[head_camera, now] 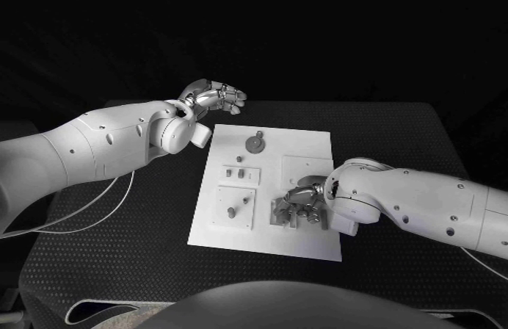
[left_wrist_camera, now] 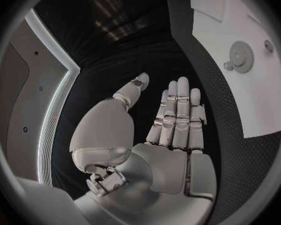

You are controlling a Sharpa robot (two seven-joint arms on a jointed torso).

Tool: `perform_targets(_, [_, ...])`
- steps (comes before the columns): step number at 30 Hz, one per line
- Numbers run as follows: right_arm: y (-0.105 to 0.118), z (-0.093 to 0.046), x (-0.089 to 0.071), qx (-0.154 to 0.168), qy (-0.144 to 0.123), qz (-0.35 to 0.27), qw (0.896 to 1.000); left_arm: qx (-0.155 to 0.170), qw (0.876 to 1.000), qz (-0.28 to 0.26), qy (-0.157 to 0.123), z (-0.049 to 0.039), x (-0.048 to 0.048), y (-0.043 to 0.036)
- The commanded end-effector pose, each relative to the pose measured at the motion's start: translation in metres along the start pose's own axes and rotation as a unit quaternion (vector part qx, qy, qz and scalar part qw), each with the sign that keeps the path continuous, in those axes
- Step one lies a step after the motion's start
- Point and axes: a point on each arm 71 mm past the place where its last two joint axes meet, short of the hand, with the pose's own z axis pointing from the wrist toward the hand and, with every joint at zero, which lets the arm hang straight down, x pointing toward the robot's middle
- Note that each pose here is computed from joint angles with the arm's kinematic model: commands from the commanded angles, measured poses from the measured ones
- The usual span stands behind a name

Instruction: Assemble the parts on the task board

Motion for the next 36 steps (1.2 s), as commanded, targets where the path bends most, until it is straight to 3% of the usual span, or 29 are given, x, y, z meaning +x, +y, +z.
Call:
perform_targets(1, [-0.001, 0.004, 0.013, 0.005, 0.032, -0.014, 0.999, 0.003, 1.0, -0.004, 0.006, 0.0004, 0.002, -0.0014])
perform_targets(16, [-0.002, 0.004, 0.013, 0.005, 0.033, -0.019, 0.999, 0.003, 1.0, -0.004, 0.006, 0.0006, 0.002, -0.0013])
perform_targets(24, [-0.004, 0.003, 0.01, 0.0, 0.016, -0.02, 1.0, 0.003, 1.0, -0.004, 0.005, 0.0005, 0.0016, -0.0012])
perform_targets(36, [-0.006, -0.01, -0.003, -0.041, -0.022, -0.021, 0.999, 0.003, 1.0, -0.004, 0.004, 0.0005, 0.0009, -0.0011])
